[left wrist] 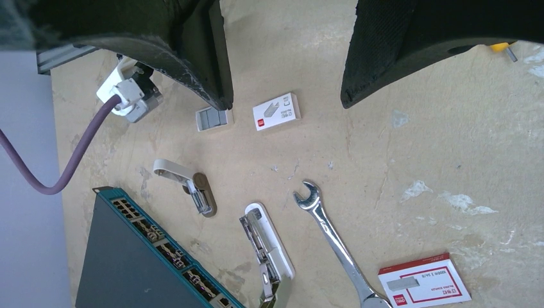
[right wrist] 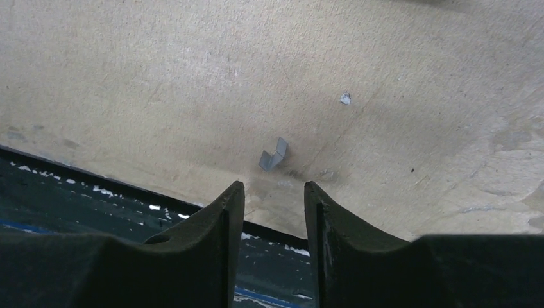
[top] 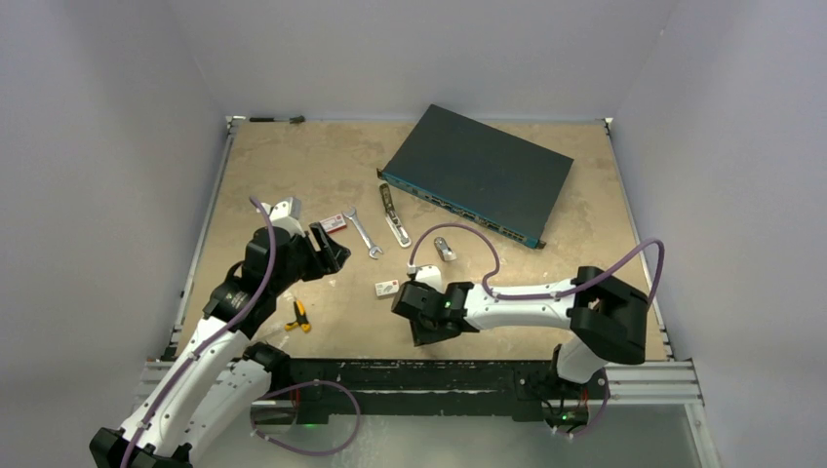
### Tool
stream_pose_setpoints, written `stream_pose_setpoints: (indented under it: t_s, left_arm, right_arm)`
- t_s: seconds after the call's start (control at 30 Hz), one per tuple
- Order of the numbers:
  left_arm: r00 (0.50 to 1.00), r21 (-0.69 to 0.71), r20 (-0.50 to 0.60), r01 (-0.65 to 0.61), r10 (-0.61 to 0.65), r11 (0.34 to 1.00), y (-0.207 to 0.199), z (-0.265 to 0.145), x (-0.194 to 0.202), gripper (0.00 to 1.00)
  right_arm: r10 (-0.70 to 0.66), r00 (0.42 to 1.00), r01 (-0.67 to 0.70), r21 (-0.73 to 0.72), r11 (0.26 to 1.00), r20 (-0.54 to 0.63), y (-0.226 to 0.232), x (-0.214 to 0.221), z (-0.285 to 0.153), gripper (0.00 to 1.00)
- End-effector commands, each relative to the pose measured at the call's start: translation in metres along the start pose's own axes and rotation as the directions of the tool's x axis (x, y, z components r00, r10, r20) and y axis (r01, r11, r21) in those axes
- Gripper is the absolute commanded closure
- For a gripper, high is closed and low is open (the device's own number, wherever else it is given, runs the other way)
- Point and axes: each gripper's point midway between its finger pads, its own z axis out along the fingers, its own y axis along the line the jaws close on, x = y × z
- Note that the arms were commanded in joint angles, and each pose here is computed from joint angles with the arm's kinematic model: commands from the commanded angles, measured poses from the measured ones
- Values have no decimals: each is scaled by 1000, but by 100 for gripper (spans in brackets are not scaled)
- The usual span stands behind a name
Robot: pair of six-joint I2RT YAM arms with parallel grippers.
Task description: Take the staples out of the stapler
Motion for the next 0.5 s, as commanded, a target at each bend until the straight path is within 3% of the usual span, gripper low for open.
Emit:
stream_pose_setpoints:
  t_s: [0.0,0.47]
  left_arm:
    - [1000,21,19,-15,15,1000,-4,0,-5,39]
    - [1000,20,18,-17,17,1000,-4,1,-5,39]
  right_arm:
    - [4,1000,-4,-3,1000,-8,4,-2,-1,57]
    - [-71,997,71,1,997,34,26,-23,15,63]
